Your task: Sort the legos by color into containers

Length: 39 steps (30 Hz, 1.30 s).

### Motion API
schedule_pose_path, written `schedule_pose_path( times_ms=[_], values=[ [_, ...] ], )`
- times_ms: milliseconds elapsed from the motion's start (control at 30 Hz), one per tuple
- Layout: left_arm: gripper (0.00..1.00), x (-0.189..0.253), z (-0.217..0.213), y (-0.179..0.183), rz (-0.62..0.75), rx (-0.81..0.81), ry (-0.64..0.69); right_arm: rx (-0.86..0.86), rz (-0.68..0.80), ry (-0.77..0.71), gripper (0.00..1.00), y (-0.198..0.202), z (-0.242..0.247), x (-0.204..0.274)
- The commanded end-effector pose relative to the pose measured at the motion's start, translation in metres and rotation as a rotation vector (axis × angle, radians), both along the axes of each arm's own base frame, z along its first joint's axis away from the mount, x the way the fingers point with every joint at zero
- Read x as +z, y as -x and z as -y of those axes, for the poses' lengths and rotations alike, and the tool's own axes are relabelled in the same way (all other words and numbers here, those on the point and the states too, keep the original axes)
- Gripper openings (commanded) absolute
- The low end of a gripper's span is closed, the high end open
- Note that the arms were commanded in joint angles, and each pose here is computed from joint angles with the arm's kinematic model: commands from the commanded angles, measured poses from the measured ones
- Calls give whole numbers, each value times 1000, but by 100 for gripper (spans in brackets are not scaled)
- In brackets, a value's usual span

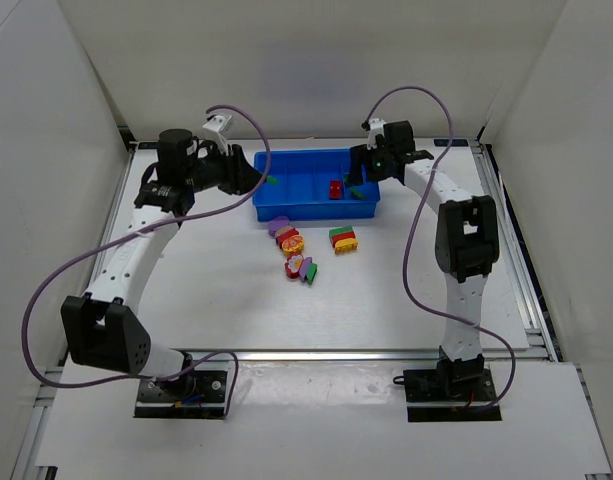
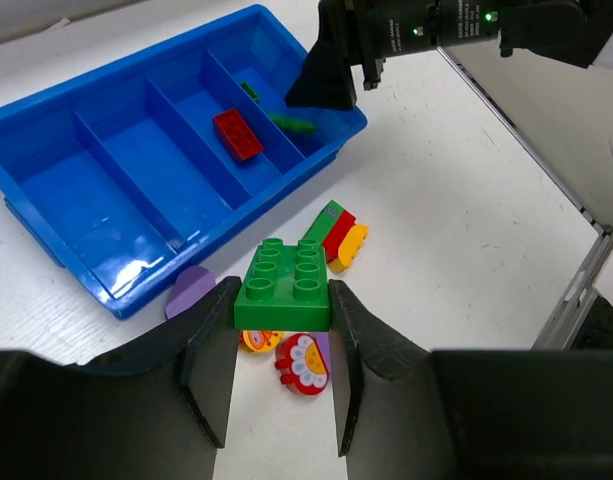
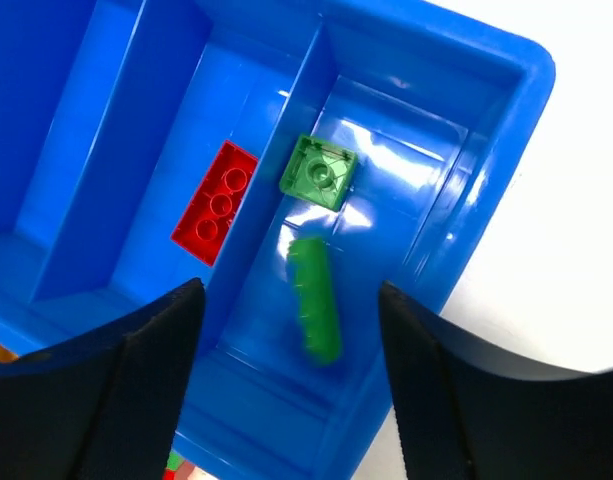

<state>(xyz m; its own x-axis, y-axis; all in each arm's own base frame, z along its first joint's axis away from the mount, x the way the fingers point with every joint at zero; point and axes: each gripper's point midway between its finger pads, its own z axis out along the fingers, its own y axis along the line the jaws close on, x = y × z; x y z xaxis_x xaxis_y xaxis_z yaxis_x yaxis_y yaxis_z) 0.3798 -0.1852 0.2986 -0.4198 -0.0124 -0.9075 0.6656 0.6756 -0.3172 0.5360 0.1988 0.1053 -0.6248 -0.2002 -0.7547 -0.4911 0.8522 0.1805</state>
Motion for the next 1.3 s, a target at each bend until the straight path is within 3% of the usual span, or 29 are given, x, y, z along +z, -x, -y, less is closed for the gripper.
schedule_pose_path(
  times_ms=[0, 200, 267, 333, 367, 433, 533, 567, 600, 667, 800, 1267],
  values=[
    [15, 15, 1, -17, 51, 12, 10, 18, 122, 4, 76, -9, -1, 48],
    [15, 17, 34, -67, 57, -26, 51, 29, 213, -69, 77, 38, 18, 137],
    [15, -2, 51, -89, 26, -42, 55, 32, 244, -76, 79, 63, 36, 165],
    [15, 9, 75, -101, 51, -74, 81, 34, 186, -46, 80, 88, 57, 162],
    [16, -19, 88, -112, -6, -93, 76, 51, 203, -12, 83, 103, 68, 168],
    [16, -3, 113, -122, 37, -128, 88, 37, 194, 29, 85, 127, 90, 172],
    [18, -34, 146, -144, 10, -162, 76, 29, 162, 44, 88, 154, 113, 162],
    [18, -19, 151, -143, 41, -173, 85, 19, 166, 43, 88, 158, 118, 166],
    [18, -41, 159, -150, 9, -177, 73, 15, 152, 47, 88, 163, 121, 161],
    [18, -36, 173, -155, 36, -194, 76, -6, 143, 43, 88, 170, 128, 162],
    [19, -68, 191, -167, 29, -203, 51, -54, 101, 16, 88, 175, 143, 160],
    [26, -128, 228, -174, -20, -257, 53, -57, 34, -34, 88, 167, 140, 149]
  ],
)
